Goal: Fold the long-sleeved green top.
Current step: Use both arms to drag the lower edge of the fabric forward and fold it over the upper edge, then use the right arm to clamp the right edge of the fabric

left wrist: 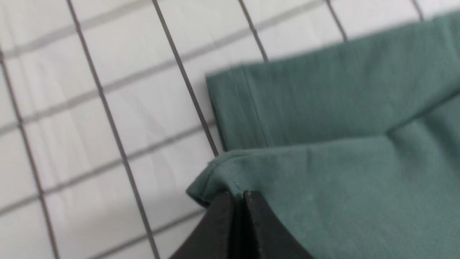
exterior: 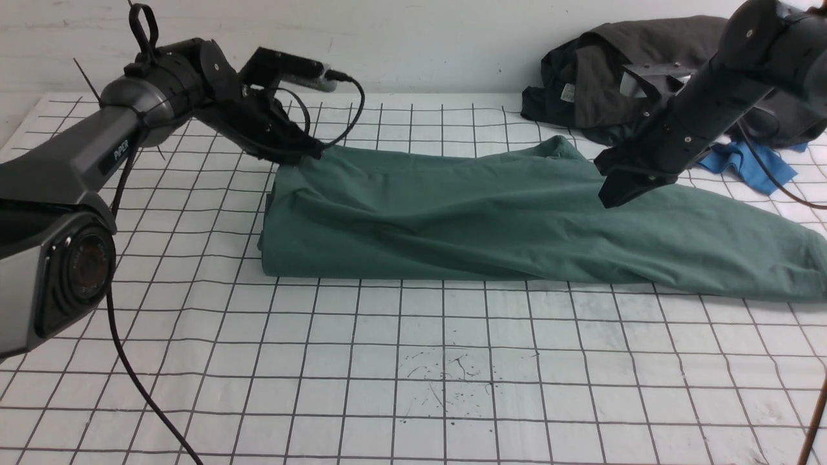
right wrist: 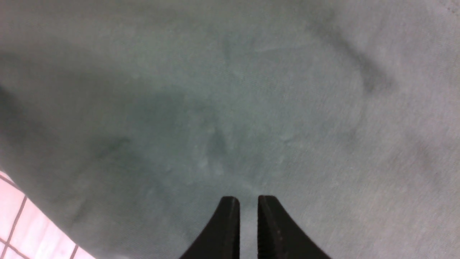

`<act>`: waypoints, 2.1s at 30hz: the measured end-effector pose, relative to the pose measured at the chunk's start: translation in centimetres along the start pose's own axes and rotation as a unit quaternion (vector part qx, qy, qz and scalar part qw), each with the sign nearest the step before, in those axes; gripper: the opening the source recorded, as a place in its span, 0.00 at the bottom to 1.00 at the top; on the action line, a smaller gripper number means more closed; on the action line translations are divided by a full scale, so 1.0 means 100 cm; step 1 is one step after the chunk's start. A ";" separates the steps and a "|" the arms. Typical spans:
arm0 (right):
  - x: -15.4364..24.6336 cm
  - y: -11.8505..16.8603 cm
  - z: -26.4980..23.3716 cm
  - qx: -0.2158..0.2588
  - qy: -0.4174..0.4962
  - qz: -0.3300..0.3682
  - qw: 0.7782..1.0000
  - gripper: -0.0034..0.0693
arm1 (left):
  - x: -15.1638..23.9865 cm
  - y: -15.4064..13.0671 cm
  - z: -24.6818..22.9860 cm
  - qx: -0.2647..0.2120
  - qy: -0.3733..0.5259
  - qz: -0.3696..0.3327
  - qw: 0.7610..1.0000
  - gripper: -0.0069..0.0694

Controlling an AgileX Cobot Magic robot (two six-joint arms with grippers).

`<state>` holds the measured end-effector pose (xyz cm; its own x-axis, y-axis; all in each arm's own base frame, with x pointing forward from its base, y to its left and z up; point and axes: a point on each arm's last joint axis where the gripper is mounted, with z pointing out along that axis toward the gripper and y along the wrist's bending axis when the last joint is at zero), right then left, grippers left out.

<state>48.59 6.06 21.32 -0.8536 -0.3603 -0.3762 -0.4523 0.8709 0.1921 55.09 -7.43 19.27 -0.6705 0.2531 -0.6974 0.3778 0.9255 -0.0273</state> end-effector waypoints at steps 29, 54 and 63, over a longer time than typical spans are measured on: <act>0.092 -0.102 -0.031 0.137 0.084 0.167 0.973 0.14 | 0.033 -0.060 -0.013 0.107 0.242 -0.015 0.964 0.23; 0.165 -0.185 -0.039 0.112 -0.005 0.292 0.950 0.84 | 0.020 -0.061 -0.256 0.034 0.149 0.024 0.988 0.08; 0.154 -0.174 -0.031 0.099 -0.001 0.266 0.959 0.26 | 0.035 -0.075 -0.317 0.008 0.113 0.034 0.993 0.08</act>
<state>42.54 -15.71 14.95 -0.9492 0.1538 -0.2744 0.1061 0.9777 0.1811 29.67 -4.55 39.79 -0.7685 0.3742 -0.5191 0.4368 0.8995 0.0018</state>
